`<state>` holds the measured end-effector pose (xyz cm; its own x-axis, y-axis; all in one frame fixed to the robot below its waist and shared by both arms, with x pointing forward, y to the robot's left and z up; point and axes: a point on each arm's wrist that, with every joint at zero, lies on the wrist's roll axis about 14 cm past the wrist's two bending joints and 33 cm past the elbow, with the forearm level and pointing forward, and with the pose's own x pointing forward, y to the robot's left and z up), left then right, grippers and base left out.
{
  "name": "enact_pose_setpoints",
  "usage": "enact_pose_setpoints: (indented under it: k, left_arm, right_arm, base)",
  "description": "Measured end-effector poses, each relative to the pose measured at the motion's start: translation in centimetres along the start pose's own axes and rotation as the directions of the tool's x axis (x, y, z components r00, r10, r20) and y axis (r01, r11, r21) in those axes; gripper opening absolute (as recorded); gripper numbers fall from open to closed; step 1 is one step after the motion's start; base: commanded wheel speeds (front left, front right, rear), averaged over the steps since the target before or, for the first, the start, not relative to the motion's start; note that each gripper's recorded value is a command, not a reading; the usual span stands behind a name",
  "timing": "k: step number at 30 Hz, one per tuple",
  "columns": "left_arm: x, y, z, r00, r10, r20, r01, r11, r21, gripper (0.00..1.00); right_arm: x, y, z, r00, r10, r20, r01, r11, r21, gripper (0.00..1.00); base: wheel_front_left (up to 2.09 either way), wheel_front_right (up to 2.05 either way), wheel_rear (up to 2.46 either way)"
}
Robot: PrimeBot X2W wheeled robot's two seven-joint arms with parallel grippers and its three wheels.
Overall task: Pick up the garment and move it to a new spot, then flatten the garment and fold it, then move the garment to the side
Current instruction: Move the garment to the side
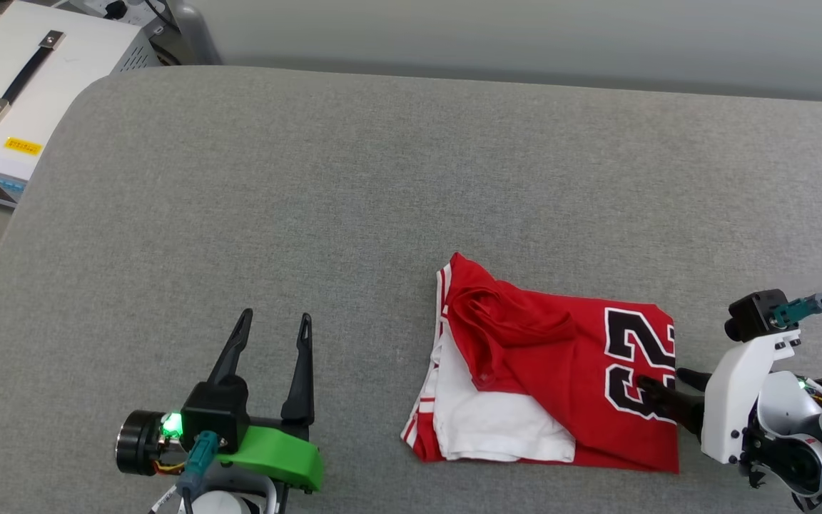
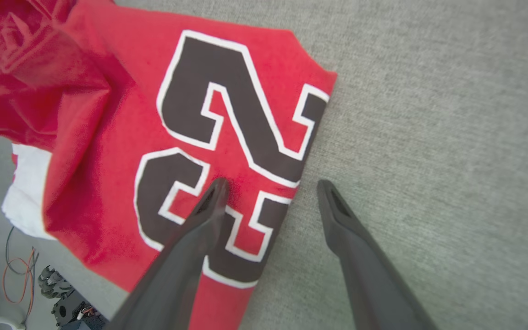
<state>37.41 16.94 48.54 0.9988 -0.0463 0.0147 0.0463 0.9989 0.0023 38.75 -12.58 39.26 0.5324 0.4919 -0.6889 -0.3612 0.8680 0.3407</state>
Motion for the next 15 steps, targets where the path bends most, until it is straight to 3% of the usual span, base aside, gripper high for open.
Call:
enact_pose_setpoints:
  k: [4, 13, 14, 15]
  left_arm:
    - [0.1, 0.3, -0.1, 1.0, 0.008, -0.005, -0.008, 1.0, 0.003, 1.0]
    - [0.0, 0.7, -0.4, 1.0, 0.021, -0.013, -0.021, 1.0, 0.005, 1.0]
    - [0.0, 0.7, -0.4, 1.0, 0.021, -0.014, -0.021, 1.0, 0.004, 1.0]
    - [0.0, 0.7, -0.4, 1.0, 0.022, -0.014, -0.022, 1.0, 0.002, 1.0]
  right_arm:
    - [1.3, 0.7, -0.9, 0.999, 0.029, -0.023, -0.028, 0.999, 0.035, 1.0]
    - [2.7, 1.9, -1.5, 0.998, 0.056, -0.022, -0.056, 0.998, -0.001, 1.0]
    - [2.8, 1.9, -1.2, 0.998, 0.058, -0.006, -0.058, 0.998, -0.008, 0.44]
    - [2.9, 1.8, -0.9, 0.998, 0.056, 0.016, -0.056, 0.998, -0.012, 0.12]
  base:
    - [0.0, 0.0, 0.0]
    - [0.0, 0.0, 0.0]
    - [0.0, 0.0, 0.0]
    - [0.0, 0.0, 0.0]
